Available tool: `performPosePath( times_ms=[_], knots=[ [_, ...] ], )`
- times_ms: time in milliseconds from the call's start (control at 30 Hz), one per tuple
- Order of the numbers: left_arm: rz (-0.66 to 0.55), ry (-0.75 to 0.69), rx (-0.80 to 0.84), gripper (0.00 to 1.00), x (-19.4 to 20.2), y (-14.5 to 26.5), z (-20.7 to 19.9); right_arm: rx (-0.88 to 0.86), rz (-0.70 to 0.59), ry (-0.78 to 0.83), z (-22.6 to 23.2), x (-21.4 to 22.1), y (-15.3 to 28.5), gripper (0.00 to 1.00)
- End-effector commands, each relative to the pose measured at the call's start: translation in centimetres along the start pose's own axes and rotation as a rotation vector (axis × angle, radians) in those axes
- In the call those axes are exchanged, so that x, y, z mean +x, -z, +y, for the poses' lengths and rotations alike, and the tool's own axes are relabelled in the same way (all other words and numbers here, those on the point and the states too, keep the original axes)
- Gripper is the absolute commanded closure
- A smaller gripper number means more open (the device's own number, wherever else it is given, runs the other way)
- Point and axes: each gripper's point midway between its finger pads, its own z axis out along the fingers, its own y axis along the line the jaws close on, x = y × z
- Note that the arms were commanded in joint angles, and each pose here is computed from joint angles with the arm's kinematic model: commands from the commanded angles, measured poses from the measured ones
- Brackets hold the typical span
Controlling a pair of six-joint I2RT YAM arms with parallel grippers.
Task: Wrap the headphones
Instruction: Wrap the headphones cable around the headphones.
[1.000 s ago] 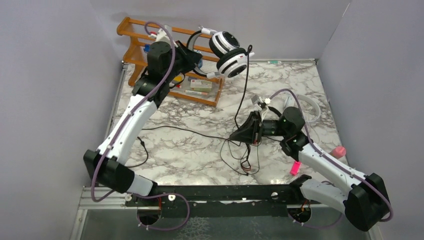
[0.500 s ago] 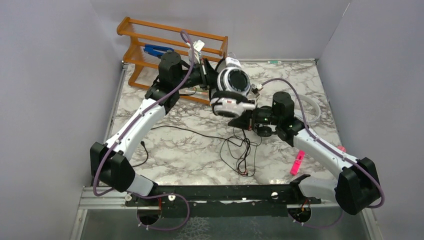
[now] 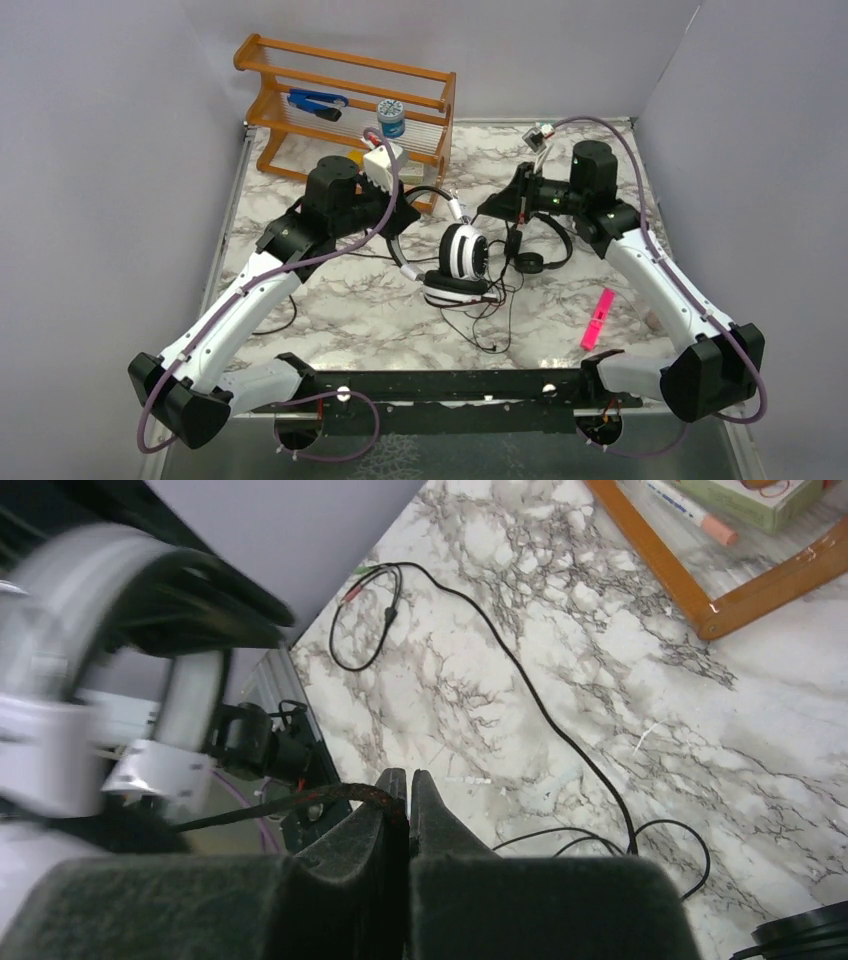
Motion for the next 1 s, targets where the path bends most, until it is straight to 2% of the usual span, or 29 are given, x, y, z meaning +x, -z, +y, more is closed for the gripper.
performPosePath(
  times_ms=[0, 200, 333, 500, 567, 633, 733, 967],
  knots=[
    [0.147, -0.188, -0.289, 1.0, 4.3, 1.0, 5.6, 0.04, 0.008, 0.038, 0.9, -2.5, 1.4, 1.0],
    [0.189, -0.328, -0.673, 1.0, 4.5, 2.8, 11.6, -0.047, 0.087, 0.029, 2.6, -3.2, 1.3, 1.0],
    [0.218, -0.446, -0.791, 1.0, 4.0, 2.8, 12.8, -0.166, 0.148, -0.019, 3.7, -2.6, 0.7, 1.0],
    [0.112, -0.537, -0.859, 1.0, 1.3, 3.0, 12.3, -0.199, 0.18, -0.046, 4.3, -2.9, 0.7, 0.99],
    [0.098, -0.561, -0.973, 1.0, 0.5, 3.7, 13.0, -0.233, 0.178, -0.084, 5.3, -3.2, 0.9, 0.98],
    [0.079, -0.531, -1.094, 1.0, -0.3, 4.5, 13.9, -0.3, 0.186, -0.141, 6.8, -3.0, 1.0, 0.97],
    [0.042, -0.47, -1.18, 1.0, -1.1, 4.8, 14.2, -0.379, 0.195, -0.201, 8.8, -2.2, 0.5, 0.9],
    [-0.002, -0.422, -1.158, 1.0, -1.4, 2.8, 13.7, -0.385, 0.155, -0.258, 10.7, -3.6, -1.5, 0.89]
  ],
)
